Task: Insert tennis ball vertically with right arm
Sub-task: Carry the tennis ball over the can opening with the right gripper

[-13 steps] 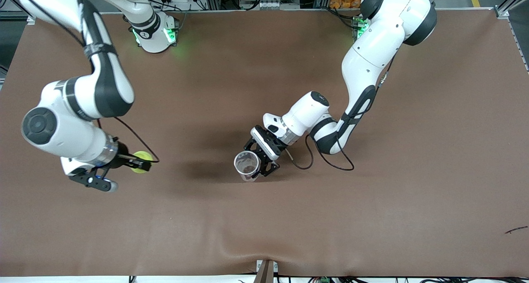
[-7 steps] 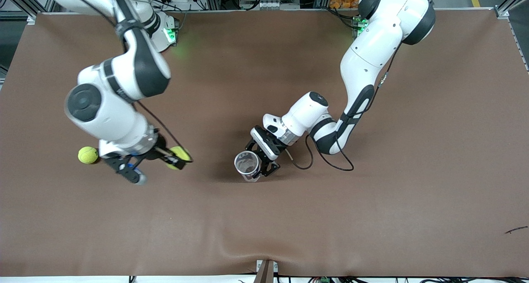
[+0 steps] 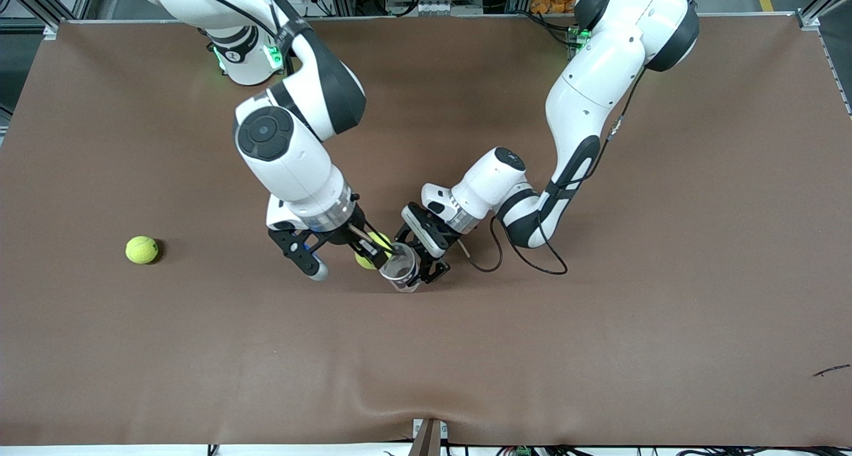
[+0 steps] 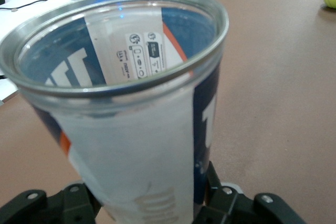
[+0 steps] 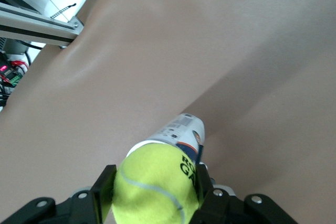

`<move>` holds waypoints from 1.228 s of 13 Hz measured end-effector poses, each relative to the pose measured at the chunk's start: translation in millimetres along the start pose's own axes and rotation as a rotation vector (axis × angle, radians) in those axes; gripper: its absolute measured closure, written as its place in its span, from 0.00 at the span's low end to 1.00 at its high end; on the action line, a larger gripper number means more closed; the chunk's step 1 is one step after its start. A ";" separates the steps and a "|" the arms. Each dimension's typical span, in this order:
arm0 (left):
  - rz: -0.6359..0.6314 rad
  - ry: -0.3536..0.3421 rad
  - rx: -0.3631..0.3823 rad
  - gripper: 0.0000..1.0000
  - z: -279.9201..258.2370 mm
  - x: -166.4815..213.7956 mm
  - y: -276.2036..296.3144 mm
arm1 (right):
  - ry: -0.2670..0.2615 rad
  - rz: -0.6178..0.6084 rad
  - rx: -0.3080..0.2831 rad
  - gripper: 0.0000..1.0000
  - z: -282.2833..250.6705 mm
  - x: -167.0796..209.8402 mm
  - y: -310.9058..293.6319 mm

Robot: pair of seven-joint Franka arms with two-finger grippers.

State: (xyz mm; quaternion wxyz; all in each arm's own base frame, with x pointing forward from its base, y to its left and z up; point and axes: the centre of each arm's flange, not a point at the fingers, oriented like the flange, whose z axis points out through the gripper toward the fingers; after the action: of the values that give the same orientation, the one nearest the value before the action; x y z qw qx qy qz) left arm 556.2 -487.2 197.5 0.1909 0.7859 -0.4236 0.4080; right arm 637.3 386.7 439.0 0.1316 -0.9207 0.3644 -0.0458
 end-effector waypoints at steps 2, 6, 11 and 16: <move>0.001 0.000 -0.002 0.26 0.3 0.2 1.5 | 0.005 -0.001 0.010 0.35 8.3 0.3 -1.8; 0.003 0.000 -0.003 0.26 0.5 0.4 2.5 | 0.029 -0.030 0.007 0.35 17.8 -6.2 -4.4; 0.003 0.000 -0.002 0.26 0.5 0.4 2.4 | 0.024 -0.052 0.003 0.35 24.7 -22.4 -8.0; 0.003 0.000 -0.002 0.26 0.4 0.5 2.2 | 0.034 -0.062 -0.015 0.35 29.6 -22.5 -6.1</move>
State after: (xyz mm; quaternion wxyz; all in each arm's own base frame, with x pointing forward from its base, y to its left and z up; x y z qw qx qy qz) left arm 554.8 -489.0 197.5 0.1911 0.7851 -0.4251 0.4080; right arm 630.1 412.5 412.5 0.1170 -0.9317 0.3381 -0.0626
